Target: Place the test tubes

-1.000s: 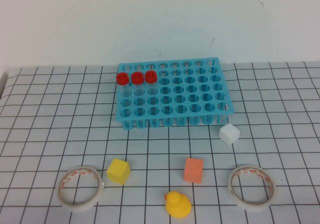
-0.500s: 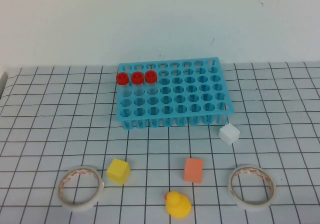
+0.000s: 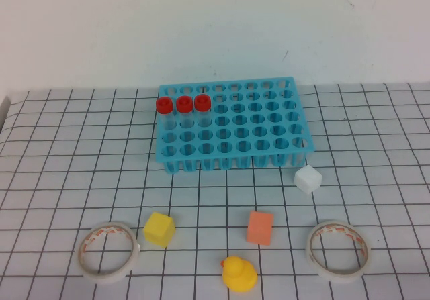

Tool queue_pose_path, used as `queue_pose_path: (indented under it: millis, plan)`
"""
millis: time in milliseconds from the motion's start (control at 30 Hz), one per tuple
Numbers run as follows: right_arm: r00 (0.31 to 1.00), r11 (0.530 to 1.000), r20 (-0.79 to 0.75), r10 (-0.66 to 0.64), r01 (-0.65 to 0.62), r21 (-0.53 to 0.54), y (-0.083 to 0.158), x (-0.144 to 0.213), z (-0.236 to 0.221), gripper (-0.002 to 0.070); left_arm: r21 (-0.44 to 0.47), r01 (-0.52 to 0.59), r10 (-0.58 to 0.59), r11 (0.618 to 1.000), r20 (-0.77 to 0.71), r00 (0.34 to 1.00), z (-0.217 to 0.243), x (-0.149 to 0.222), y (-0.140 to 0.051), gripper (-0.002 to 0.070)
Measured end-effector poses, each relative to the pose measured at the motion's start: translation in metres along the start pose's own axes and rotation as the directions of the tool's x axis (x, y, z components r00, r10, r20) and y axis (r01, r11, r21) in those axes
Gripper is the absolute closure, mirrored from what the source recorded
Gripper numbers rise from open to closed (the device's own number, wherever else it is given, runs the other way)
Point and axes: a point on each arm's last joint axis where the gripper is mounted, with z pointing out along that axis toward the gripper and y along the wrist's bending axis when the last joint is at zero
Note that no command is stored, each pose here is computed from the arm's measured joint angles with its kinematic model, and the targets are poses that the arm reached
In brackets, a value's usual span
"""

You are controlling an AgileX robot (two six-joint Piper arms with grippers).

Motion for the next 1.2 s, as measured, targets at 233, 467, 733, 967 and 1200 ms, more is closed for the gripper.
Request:
queue_pose_path:
  millis: [233,467,733,967,1200]
  plan:
    - [1.0,1.0,-0.001,-0.004,0.004,0.006,-0.0006,0.0001,0.0,0.0678,0.0,-0.002,0.002,1.0,0.0,1.0,0.0,0.0,0.0,0.0676]
    - [1.0,1.0,-0.001,-0.002,0.002,0.007,-0.0006,0.0001,0.0,0.0678,0.0,-0.002,0.002,1.0,0.0,1.0,0.0,0.0,0.0,0.0676]
    - [1.0,1.0,-0.001,-0.001,0.001,0.007,-0.0006,0.0001,0.0,0.0678,0.0,-0.002,0.002,1.0,0.0,1.0,0.0,0.0,0.0,0.0676]
    - [1.0,1.0,-0.001,-0.002,0.002,0.008,-0.0007,0.0001,0.0,0.0678,0.0,-0.002,0.002,1.0,0.0,1.0,0.0,0.0,0.0,0.0676]
    - [1.0,1.0,-0.001,-0.002,0.002,0.008,-0.0007,0.0001,0.0,0.0678,0.0,-0.002,0.002,1.0,0.0,1.0,0.0,0.0,0.0,0.0676]
